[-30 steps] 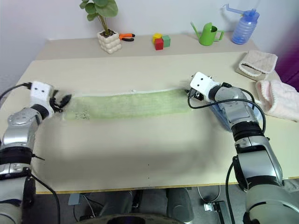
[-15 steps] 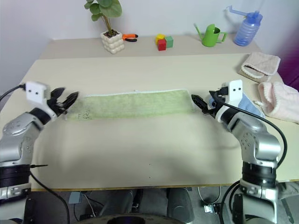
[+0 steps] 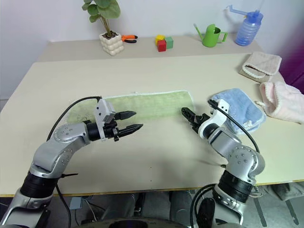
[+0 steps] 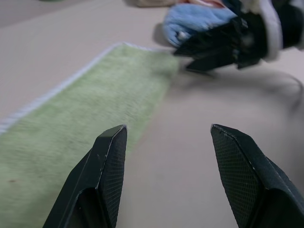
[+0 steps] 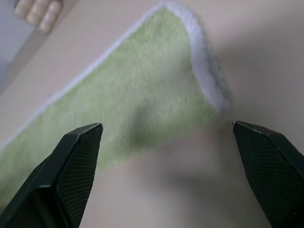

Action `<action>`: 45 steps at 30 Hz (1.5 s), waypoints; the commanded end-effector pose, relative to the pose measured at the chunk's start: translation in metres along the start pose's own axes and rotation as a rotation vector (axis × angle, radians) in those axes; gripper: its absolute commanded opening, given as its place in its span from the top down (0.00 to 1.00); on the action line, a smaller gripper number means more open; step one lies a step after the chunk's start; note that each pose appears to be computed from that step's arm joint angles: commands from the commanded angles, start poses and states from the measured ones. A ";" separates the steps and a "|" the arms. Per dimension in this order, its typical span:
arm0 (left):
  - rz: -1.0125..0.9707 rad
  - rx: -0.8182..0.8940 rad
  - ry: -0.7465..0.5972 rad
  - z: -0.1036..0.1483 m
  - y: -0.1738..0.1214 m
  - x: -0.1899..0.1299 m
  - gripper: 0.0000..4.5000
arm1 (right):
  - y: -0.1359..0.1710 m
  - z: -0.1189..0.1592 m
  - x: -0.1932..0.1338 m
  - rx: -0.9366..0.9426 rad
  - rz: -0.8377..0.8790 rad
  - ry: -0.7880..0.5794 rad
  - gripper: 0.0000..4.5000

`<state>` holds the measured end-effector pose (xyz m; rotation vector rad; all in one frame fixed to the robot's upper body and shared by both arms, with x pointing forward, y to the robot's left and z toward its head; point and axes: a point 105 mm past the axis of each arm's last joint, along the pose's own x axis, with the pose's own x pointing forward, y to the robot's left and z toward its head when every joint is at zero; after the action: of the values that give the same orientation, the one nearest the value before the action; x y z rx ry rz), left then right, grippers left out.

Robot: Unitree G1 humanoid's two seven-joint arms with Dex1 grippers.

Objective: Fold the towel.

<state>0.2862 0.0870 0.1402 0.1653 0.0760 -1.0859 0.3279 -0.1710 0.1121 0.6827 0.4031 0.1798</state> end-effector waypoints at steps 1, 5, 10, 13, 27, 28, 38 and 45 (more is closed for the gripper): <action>-0.002 0.036 -0.022 0.009 -0.002 -0.001 0.37 | 0.003 0.002 0.013 0.086 -0.006 -0.008 0.01; 0.026 0.031 -0.025 0.007 -0.002 -0.003 0.37 | 0.000 0.006 0.027 0.134 -0.032 -0.018 0.21; 0.064 0.019 -0.019 0.003 -0.001 -0.006 0.37 | -0.005 0.015 0.033 0.142 -0.061 -0.067 0.77; 0.071 0.008 -0.015 -0.001 -0.004 -0.008 0.37 | -0.006 0.027 0.031 0.153 -0.064 -0.137 0.99; 0.112 0.029 -0.033 0.000 0.012 0.001 0.37 | 0.033 0.077 -0.025 -0.713 0.051 -0.282 0.99; 0.110 0.031 -0.035 0.000 0.013 0.001 0.37 | 0.038 0.073 -0.024 -0.758 0.077 -0.271 0.99; 0.112 0.050 -0.042 0.001 0.016 0.007 0.37 | 0.084 -0.015 0.018 -1.228 0.345 -0.019 0.99; 0.134 0.066 -0.046 0.003 0.020 0.007 0.37 | 0.086 -0.031 0.035 -1.231 0.351 0.011 0.99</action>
<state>0.3052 0.0894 0.1313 0.1783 0.0503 -0.9671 0.3424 -0.0849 0.1185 -0.4583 0.1912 0.6767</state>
